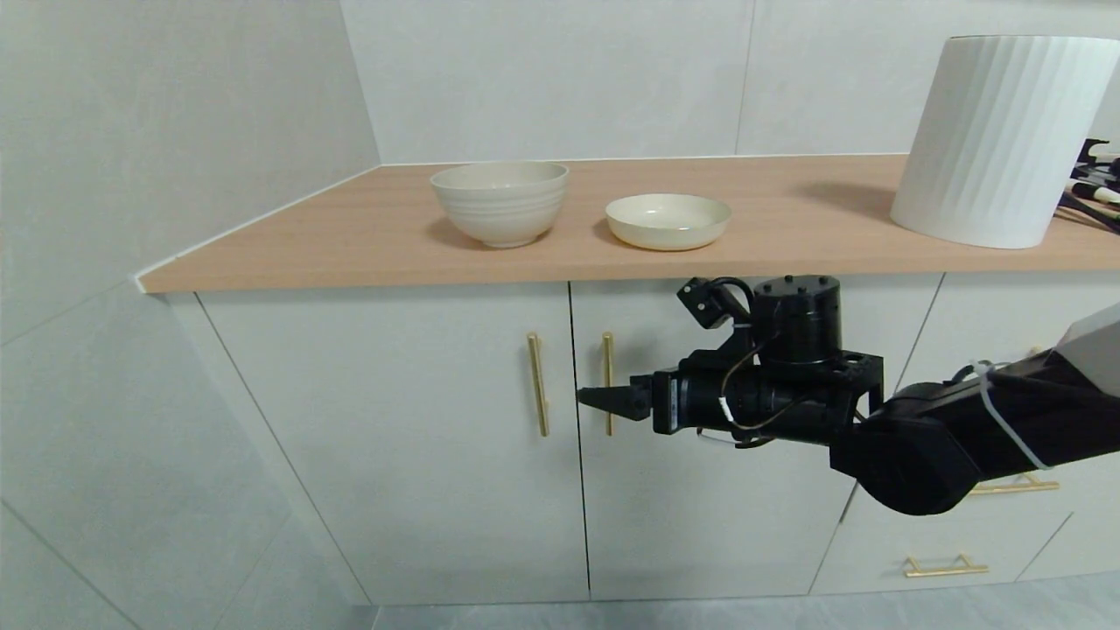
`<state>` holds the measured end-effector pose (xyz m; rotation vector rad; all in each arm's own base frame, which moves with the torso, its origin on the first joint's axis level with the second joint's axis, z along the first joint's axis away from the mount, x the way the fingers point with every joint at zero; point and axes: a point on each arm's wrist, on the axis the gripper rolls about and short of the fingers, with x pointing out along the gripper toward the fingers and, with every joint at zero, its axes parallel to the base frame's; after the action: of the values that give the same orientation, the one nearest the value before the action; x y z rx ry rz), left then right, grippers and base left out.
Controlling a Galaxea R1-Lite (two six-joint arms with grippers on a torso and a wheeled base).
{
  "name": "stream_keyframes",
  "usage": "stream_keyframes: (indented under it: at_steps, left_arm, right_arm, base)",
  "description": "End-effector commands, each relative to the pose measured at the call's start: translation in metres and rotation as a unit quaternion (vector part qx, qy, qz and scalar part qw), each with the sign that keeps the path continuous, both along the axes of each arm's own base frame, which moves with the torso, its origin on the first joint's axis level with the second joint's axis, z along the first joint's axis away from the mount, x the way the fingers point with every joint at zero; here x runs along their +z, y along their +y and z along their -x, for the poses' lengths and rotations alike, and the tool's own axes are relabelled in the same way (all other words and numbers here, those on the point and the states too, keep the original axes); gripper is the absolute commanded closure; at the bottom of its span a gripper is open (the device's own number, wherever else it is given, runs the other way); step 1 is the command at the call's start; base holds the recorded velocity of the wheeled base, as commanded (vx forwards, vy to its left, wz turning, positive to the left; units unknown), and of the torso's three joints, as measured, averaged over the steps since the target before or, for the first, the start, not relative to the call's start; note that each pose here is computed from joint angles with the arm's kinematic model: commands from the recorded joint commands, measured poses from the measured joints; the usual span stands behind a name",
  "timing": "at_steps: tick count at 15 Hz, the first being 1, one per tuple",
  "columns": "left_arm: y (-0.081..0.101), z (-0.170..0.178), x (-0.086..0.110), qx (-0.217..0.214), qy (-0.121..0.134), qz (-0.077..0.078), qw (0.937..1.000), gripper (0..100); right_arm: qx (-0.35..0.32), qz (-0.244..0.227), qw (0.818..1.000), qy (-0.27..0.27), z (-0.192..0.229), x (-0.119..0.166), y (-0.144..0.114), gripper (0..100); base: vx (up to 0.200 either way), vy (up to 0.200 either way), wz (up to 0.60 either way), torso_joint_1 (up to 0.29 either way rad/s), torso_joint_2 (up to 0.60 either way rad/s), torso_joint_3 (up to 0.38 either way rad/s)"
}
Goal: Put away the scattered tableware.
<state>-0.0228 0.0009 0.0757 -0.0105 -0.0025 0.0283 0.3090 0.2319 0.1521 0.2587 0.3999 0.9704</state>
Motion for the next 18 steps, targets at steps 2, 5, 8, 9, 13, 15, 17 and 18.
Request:
stream_keyframes:
  at_steps: [2, 5, 8, 9, 13, 15, 17, 18]
  left_arm:
    - [0.000, 0.000, 0.000, 0.000, 0.000, 0.000, 1.0000, 0]
    - [0.000, 0.000, 0.000, 0.000, 0.000, 0.000, 1.0000, 0]
    - [0.000, 0.000, 0.000, 0.000, 0.000, 0.000, 1.0000, 0]
    - [0.000, 0.000, 0.000, 0.000, 0.000, 0.000, 1.0000, 0]
    - [0.000, 0.000, 0.000, 0.000, 0.000, 0.000, 1.0000, 0]
    - [0.000, 0.000, 0.000, 0.000, 0.000, 0.000, 1.0000, 0]
    - [0.000, 0.000, 0.000, 0.000, 0.000, 0.000, 1.0000, 0]
    - [0.000, 0.000, 0.000, 0.000, 0.000, 0.000, 1.0000, 0]
  right_arm:
    - [-0.004, -0.013, 1.000, 0.011, -0.012, -0.017, 0.009, 0]
    - [-0.005, -0.027, 1.000, 0.013, -0.014, -0.019, 0.012, 0]
    - [-0.011, -0.029, 0.999, 0.009, -0.018, -0.024, 0.014, 0]
    - [-0.015, -0.029, 0.999, 0.008, -0.020, -0.026, 0.015, 0]
    - [-0.017, -0.030, 0.999, 0.009, -0.021, -0.030, 0.017, 0]
    - [-0.010, -0.039, 0.999, 0.003, -0.018, -0.031, 0.023, 0]
    - [-0.009, -0.045, 0.999, 0.007, -0.019, -0.036, 0.027, 0]
    - [-0.009, -0.047, 0.999, 0.006, -0.021, -0.040, 0.028, 0]
  base:
    - [0.000, 0.000, 0.00, 0.000, 0.00, 0.000]
    - [0.000, 0.000, 0.00, 0.000, 0.00, 0.000]
    - [0.000, 0.000, 0.00, 0.000, 0.00, 0.000]
    - [0.000, 0.000, 0.00, 0.000, 0.00, 0.000]
    - [0.000, 0.000, 0.00, 0.000, 0.00, 0.000]
    - [0.000, 0.000, 0.00, 0.000, 0.00, 0.000]
    - [0.000, 0.000, 0.00, 0.000, 0.00, 0.000]
    - [0.000, 0.000, 0.00, 0.000, 0.00, 0.000]
